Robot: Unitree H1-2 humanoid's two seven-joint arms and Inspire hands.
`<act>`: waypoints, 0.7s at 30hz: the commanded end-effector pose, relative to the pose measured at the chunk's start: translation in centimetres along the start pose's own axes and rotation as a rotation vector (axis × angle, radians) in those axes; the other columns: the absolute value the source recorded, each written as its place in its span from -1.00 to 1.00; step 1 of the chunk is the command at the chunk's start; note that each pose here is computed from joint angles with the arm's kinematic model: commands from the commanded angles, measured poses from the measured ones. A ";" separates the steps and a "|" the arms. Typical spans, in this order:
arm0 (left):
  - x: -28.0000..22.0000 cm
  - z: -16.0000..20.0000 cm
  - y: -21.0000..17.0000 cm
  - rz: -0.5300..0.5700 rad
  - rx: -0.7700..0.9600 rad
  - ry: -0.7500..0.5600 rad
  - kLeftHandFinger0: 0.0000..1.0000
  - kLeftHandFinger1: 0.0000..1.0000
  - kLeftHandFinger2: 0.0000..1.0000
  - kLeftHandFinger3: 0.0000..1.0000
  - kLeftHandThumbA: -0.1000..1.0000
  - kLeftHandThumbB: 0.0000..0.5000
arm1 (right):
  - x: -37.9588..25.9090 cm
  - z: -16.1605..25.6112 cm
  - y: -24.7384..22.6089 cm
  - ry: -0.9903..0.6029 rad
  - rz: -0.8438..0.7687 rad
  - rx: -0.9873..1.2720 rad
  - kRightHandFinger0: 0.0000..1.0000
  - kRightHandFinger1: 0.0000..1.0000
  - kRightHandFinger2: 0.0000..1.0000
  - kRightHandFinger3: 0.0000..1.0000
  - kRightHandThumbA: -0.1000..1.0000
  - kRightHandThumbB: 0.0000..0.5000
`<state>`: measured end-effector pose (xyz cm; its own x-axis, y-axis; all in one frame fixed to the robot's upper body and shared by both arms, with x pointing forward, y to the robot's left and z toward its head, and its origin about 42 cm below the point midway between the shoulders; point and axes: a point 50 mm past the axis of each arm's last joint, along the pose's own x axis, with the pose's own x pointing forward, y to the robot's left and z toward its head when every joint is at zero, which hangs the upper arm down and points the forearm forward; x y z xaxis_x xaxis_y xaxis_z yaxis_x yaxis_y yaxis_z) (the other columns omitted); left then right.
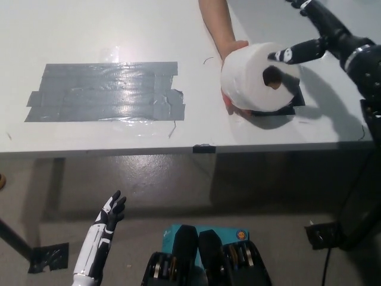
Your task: A person hands over a roll of toilet paper to the robot , and the robot inserts its right thumb into the hole in the centre to grab the roll, and then places it on the balck area on the desk.
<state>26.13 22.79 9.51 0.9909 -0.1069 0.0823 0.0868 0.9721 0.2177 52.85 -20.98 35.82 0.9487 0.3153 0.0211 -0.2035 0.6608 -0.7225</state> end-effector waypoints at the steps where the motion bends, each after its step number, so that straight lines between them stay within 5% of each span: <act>1: 0.2 0.8 0.4 -0.022 0.022 -0.034 1.00 1.00 1.00 1.00 1.00 -0.12 | 0.9 2.9 -2.0 -0.006 -0.043 -0.112 1.00 1.00 1.00 1.00 0.93 0.50; 21: 0.7 0.9 0.4 -0.031 0.035 -0.042 1.00 1.00 1.00 1.00 1.00 -0.08 | 0.0 2.3 -2.3 0.031 0.007 -0.188 1.00 1.00 1.00 1.00 0.89 0.48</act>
<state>26.63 22.91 9.79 0.9890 -0.1242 0.0798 0.1033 0.9683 0.2274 52.89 -20.71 35.17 0.9509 0.3045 -0.0543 -0.2241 0.5572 -0.7995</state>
